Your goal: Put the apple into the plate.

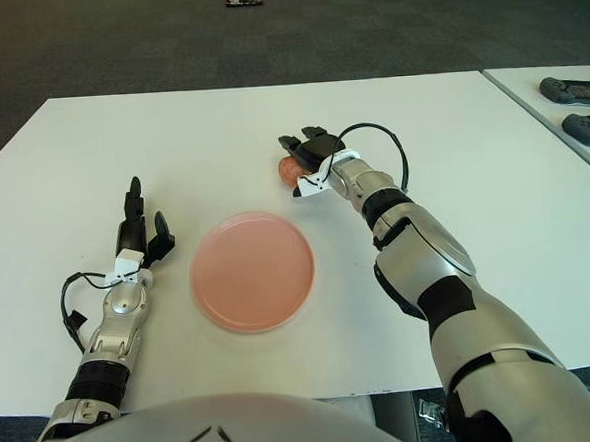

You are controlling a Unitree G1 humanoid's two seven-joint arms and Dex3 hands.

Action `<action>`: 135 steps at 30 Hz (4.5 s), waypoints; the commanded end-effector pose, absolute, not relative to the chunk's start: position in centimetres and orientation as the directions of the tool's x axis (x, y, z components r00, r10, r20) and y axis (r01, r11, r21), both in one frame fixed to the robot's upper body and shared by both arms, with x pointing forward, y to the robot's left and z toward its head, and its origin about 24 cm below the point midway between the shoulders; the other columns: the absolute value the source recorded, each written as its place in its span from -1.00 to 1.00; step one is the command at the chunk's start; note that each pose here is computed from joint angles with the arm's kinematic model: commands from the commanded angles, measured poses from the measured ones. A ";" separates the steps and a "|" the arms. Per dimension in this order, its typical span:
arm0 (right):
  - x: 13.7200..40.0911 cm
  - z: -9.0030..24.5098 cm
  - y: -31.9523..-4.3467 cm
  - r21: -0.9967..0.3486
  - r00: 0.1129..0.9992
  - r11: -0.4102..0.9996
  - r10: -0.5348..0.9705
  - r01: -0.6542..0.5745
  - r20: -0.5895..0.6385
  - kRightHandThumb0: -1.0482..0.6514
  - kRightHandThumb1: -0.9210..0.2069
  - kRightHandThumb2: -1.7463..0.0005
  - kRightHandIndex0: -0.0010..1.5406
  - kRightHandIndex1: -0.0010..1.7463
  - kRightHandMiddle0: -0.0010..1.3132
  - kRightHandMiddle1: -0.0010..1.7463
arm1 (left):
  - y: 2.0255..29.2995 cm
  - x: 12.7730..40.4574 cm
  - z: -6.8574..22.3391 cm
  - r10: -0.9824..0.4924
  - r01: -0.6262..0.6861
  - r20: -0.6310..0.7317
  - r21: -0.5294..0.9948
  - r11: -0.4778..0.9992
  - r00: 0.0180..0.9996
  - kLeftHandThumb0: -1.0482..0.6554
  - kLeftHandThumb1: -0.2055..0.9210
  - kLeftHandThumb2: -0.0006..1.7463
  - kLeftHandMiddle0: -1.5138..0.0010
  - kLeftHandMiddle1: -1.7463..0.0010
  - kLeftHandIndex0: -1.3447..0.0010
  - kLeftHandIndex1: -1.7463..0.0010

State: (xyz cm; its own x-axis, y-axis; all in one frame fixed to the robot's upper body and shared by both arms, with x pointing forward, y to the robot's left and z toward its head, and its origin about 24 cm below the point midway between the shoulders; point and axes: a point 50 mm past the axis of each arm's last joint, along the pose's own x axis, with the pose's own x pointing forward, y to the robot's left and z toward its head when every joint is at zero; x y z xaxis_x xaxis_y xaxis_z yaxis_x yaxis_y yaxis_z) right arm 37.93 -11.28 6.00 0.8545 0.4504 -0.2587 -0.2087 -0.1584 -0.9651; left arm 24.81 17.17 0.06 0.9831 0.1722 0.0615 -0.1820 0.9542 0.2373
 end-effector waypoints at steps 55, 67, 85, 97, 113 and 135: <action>37.4 4.5 -12.3 -0.949 0.856 -0.220 0.421 -0.225 -0.300 -0.68 -0.65 0.65 -0.67 -0.32 -1.00 0.32 | 17.5 24.5 0.3 0.219 -0.229 0.068 0.231 0.946 0.973 -0.83 1.00 0.13 1.00 1.00 1.00 1.00; 37.1 4.3 -12.6 -0.969 0.870 -0.081 0.426 -0.235 -0.246 0.19 0.33 -0.53 0.02 0.54 -0.09 0.99 | 17.7 24.4 0.3 0.219 -0.228 0.063 0.228 0.947 0.974 -0.84 1.00 0.13 1.00 1.00 1.00 1.00; 36.7 3.9 -12.7 -0.971 0.868 -0.036 0.442 -0.236 -0.228 0.24 0.74 -0.88 0.28 0.64 0.06 1.00 | 18.0 24.4 0.3 0.223 -0.231 0.060 0.213 0.949 0.973 -0.83 1.00 0.13 1.00 1.00 1.00 1.00; 36.6 3.7 -12.7 -0.971 0.870 -0.017 0.441 -0.240 -0.223 0.24 0.77 -0.92 0.26 0.74 0.06 1.00 | 18.0 24.4 0.4 0.222 -0.231 0.063 0.212 0.950 0.973 -0.83 1.00 0.13 1.00 1.00 1.00 1.00; 36.2 3.6 -13.1 -0.961 0.887 0.136 0.434 -0.242 -0.161 0.24 0.78 -0.96 0.23 0.82 0.06 1.00 | 18.1 24.5 0.3 0.227 -0.235 0.061 0.210 0.949 0.972 -0.84 1.00 0.13 1.00 1.00 1.00 1.00; 37.1 11.4 -13.4 -0.834 0.843 0.552 0.455 -0.012 0.288 0.24 0.57 -0.86 0.08 0.93 -0.09 1.00 | 18.2 24.5 0.2 0.224 -0.231 0.057 0.220 0.948 0.973 -0.84 1.00 0.13 1.00 1.00 1.00 1.00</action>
